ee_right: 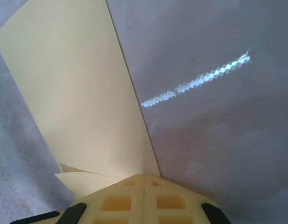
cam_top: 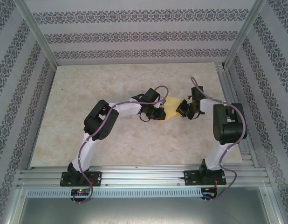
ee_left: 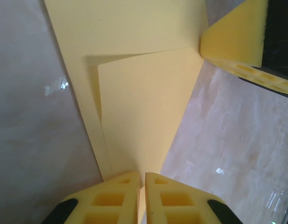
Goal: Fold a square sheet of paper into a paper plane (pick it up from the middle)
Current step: Third fold the triangle at the center of the table.
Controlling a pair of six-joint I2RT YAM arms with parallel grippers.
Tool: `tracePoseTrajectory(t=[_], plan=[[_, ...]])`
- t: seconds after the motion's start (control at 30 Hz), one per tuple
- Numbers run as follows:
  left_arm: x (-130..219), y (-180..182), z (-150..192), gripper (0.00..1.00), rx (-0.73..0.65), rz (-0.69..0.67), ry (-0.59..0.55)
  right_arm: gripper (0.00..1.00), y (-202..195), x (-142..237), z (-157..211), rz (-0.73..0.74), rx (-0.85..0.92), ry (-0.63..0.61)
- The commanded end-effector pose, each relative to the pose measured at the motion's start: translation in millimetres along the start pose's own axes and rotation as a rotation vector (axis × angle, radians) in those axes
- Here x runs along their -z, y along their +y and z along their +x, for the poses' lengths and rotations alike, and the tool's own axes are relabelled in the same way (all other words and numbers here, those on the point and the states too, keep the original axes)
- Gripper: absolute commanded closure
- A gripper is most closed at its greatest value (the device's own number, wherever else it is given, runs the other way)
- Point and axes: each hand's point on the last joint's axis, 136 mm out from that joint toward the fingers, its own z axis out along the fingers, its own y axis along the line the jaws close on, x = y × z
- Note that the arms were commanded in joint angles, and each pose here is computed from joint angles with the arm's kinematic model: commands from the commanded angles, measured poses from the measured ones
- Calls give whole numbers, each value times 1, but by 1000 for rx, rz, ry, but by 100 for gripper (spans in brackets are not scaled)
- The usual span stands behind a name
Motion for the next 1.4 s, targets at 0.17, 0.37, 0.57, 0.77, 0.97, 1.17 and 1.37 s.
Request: tracePoseTrajectory(t=[0.17,0.37,0.57,0.77,0.97,1.17,1.37], plan=[[-6,2,7,86,-8,-9,33,93,27,35,-4,-73,54,-88],[-6,0,7,86,-1,0,34,94,42,34,23,-161,52,-71],[-4,-3,4,87,5,13,22,96,49,16,37,-176,53,-38],[-1,-2,3,87,9,15,17,97,55,-1,42,-231,21,-5],[3,-9,-2,86,-4,42,9,98,37,-20,42,-150,19,18],[27,-22,-21,81,-1,93,-53,98,32,-25,41,-147,41,32],[62,-26,-41,80,9,119,-150,97,56,-3,41,-184,107,14]])
